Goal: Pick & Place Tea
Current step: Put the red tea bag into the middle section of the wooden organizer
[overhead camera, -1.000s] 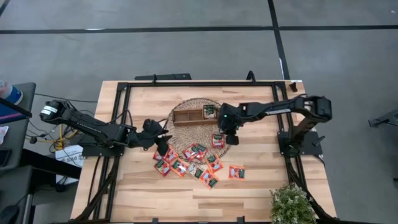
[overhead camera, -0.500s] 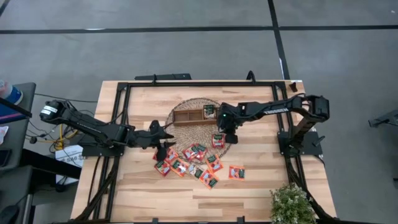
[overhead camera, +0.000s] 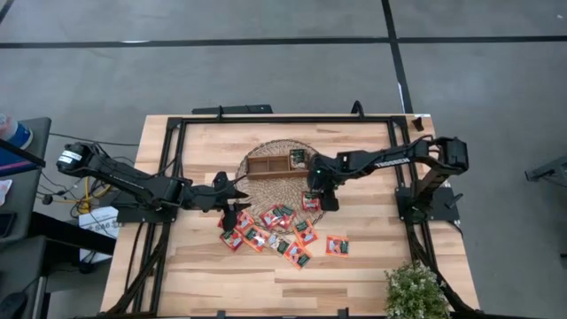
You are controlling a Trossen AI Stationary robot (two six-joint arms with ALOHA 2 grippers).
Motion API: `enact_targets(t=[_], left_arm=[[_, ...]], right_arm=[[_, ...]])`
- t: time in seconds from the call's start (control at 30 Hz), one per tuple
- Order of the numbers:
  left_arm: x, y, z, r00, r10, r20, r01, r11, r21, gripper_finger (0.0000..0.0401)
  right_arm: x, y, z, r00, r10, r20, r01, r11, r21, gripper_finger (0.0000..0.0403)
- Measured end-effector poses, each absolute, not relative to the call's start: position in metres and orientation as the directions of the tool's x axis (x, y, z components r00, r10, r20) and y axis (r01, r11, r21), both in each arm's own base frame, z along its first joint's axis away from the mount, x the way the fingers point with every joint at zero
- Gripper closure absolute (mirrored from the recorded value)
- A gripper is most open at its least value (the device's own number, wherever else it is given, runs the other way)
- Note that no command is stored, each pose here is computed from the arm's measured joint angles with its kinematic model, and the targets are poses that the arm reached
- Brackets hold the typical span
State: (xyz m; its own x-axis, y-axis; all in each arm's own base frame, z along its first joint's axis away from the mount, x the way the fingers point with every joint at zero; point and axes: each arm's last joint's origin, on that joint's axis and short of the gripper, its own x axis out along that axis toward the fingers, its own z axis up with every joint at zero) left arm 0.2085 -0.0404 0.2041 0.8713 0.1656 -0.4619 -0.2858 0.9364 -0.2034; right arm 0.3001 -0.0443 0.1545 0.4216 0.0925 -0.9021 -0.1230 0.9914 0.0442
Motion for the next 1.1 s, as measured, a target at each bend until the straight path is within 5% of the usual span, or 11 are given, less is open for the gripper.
enact_targets(t=[0.4, 0.53, 0.77, 1.1], left_arm=[[0.208, -0.041, 0.204, 0.872, 0.165, -0.462, -0.294, 0.929, -0.224, 0.0252], [0.208, -0.041, 0.204, 0.871, 0.165, -0.462, -0.294, 0.929, -0.223, 0.0252], [0.208, -0.041, 0.204, 0.871, 0.165, -0.462, -0.294, 0.929, -0.223, 0.0252], [0.208, -0.041, 0.204, 0.871, 0.165, -0.462, -0.294, 0.929, -0.223, 0.0252]], right_arm=[[0.310, -0.048, 0.124, 0.359, 0.093, -0.929, -0.091, 0.994, 0.064, 0.0203], [0.310, -0.046, 0.125, 0.362, 0.072, -0.930, -0.089, 0.995, 0.043, 0.0248], [0.304, -0.039, 0.137, 0.367, 0.077, -0.927, -0.109, 0.993, 0.040, 0.0384], [0.296, -0.029, 0.186, 0.498, 0.008, -0.867, -0.134, 0.989, -0.068, 0.0399]])
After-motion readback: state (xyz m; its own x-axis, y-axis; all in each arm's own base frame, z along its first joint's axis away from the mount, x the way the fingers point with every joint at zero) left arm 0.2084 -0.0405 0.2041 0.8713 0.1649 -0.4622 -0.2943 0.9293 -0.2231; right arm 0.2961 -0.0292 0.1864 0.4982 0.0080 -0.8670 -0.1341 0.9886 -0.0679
